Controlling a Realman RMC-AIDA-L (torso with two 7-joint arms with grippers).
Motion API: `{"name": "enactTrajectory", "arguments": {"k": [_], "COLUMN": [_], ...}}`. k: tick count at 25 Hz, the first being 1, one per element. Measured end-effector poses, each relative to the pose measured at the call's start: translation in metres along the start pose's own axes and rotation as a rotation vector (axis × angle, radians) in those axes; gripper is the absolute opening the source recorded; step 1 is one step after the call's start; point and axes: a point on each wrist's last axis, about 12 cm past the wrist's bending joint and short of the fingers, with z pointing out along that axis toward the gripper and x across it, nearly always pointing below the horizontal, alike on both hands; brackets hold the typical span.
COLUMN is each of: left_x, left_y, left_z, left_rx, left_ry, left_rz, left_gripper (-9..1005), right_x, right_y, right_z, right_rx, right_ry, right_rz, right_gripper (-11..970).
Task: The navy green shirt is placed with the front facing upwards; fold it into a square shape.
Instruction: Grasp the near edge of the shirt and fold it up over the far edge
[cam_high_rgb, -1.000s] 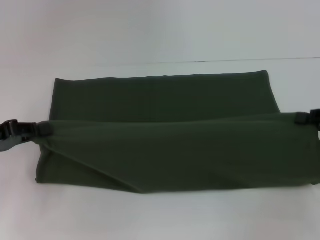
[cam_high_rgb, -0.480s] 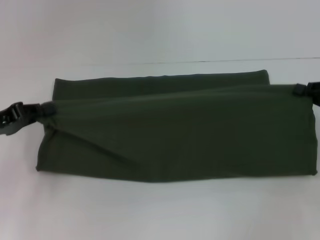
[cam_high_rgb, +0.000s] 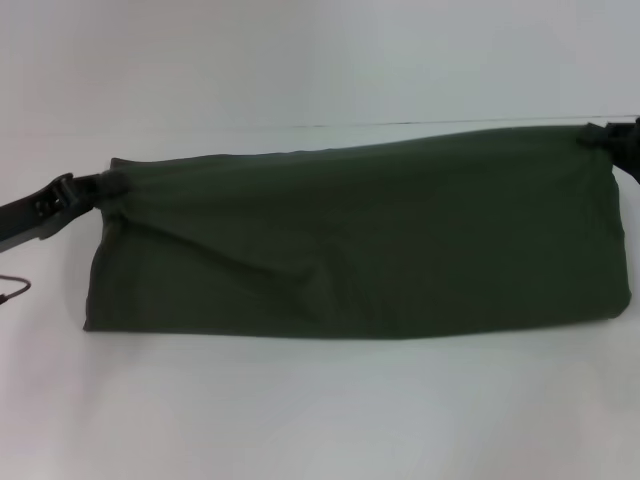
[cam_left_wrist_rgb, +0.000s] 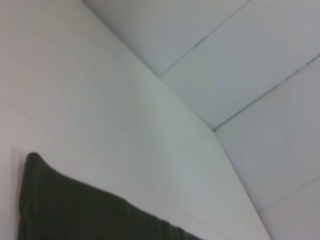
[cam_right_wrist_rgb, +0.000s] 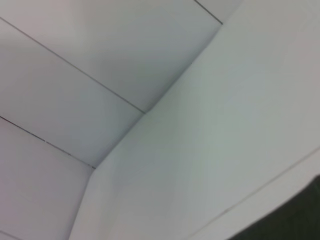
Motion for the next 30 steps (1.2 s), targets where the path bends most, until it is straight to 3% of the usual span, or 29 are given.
{"name": "enactTrajectory", "arguments": {"k": [12,30], "left_x": [0.006,0.009], "left_y": [-0.01,-0.015], "left_z": [0.031,0.063], "left_rx": [-0.015,-0.081], "left_ry": [-0.1,-0.222], "left_rz": [0.044,0.027], "left_gripper": [96,109], "right_x": [0.012,0.019], "right_y": [0.013,0.009], "right_z": [0.035,0.049], "right_rx": [0.04,0.12], "right_ry": [-0.051,-0.122], "right_rz": [-0.057,-0.082], "right_gripper": [72,72]}}
